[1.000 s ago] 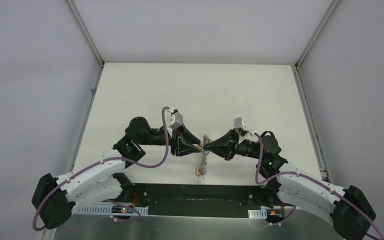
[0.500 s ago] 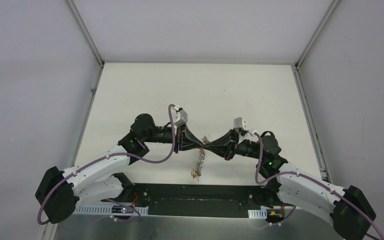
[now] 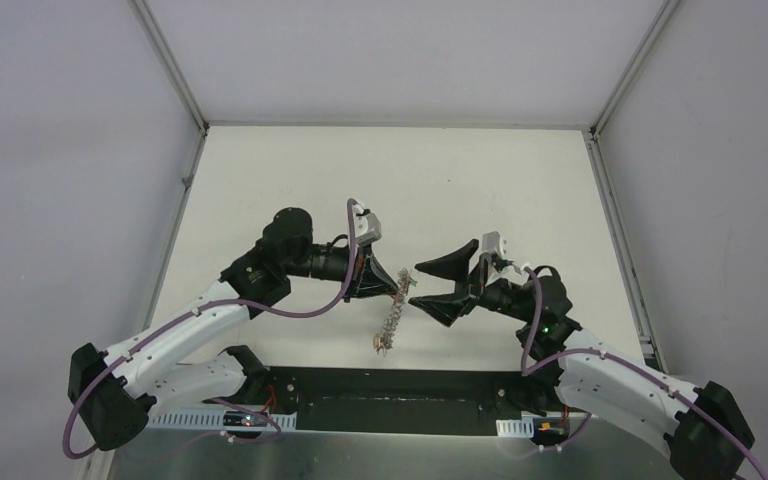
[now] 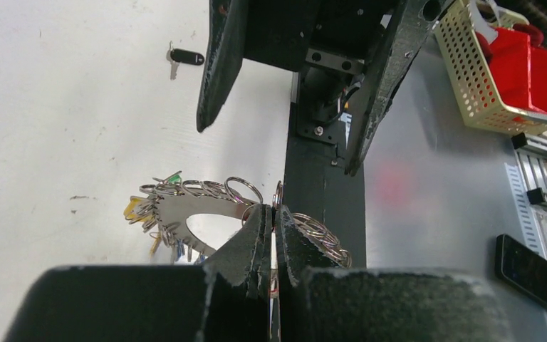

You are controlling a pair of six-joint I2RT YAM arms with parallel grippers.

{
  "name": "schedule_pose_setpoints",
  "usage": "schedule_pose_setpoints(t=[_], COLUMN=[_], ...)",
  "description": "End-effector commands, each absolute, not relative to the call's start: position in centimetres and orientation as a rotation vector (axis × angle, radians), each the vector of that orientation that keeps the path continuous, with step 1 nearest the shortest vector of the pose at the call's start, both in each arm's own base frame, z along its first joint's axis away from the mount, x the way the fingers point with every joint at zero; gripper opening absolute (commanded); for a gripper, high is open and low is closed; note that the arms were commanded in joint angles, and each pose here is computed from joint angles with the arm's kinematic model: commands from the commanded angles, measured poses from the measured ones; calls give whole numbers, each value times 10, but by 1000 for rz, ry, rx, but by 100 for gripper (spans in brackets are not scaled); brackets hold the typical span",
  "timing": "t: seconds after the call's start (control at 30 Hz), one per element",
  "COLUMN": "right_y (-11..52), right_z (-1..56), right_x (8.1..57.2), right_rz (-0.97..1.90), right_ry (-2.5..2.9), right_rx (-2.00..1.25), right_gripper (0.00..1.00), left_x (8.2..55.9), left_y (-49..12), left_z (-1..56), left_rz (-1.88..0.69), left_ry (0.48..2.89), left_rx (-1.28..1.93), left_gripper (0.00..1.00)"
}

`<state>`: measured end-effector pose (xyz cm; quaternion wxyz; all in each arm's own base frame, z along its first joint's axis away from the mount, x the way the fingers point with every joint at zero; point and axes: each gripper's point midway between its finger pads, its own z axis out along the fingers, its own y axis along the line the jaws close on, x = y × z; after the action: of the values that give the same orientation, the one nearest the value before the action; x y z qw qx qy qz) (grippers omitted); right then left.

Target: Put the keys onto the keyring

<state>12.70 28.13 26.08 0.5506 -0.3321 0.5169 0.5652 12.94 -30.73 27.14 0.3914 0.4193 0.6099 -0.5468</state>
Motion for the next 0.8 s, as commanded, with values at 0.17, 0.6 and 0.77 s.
schedule_pose_setpoints(t=[0.17, 0.6, 0.77], right_y=[275, 290, 299], right_z=[272, 282, 287], right_x=[127, 117, 117], right_rz=[1312, 1373, 1413], right_ry=[1189, 1153, 1130], right_rx=[-760, -881, -899], right_gripper=[79, 68, 58], left_x=[131, 132, 130], left_y=[-291, -284, -288], left_z=[301, 300, 299], left_rz=[-1190, -828, -754], left_ry=[1620, 1813, 1855], left_rx=[1197, 1429, 1495], left_gripper=[0, 0, 0])
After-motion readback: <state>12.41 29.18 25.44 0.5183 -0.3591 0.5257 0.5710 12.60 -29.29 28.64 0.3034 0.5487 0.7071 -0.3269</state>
